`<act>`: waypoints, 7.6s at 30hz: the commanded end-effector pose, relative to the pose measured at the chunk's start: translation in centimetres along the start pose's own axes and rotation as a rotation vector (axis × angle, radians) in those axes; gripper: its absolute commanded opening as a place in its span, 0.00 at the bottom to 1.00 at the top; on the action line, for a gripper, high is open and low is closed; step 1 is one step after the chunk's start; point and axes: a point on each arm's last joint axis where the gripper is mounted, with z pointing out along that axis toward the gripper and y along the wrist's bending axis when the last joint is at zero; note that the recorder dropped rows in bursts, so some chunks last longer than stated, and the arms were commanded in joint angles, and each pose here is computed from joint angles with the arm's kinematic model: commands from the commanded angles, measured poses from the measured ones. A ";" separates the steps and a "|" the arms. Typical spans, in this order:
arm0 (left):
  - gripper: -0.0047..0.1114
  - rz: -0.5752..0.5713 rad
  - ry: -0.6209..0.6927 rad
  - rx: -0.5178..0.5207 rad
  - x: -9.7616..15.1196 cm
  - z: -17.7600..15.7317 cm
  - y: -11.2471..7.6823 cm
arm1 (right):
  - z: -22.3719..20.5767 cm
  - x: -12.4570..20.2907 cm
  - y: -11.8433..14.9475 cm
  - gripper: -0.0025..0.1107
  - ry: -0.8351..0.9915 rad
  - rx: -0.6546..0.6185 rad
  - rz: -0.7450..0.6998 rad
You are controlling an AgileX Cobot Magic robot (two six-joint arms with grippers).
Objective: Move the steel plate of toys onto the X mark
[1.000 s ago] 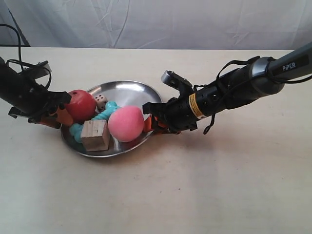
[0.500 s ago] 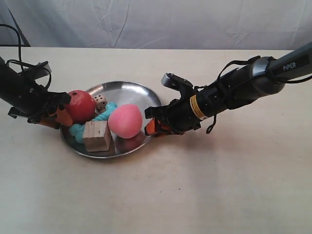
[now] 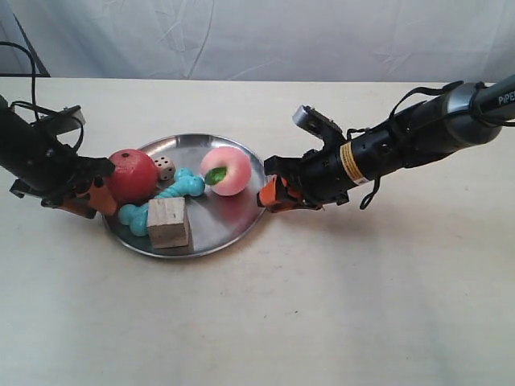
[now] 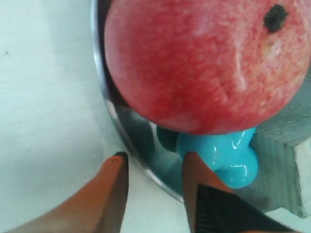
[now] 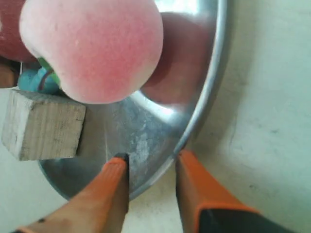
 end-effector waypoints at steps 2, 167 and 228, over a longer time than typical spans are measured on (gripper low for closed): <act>0.35 0.027 -0.022 -0.019 0.0 -1.4 -0.7 | -0.9 -0.6 -0.2 0.31 -0.023 -0.012 0.041; 0.04 0.395 -1.290 -0.070 20.4 -22.0 -14.7 | -24.1 26.2 4.4 0.01 -1.428 -0.529 1.078; 0.04 0.071 -1.410 -0.305 28.2 -9.3 -5.1 | -24.6 26.3 3.9 0.01 -1.560 -0.441 1.053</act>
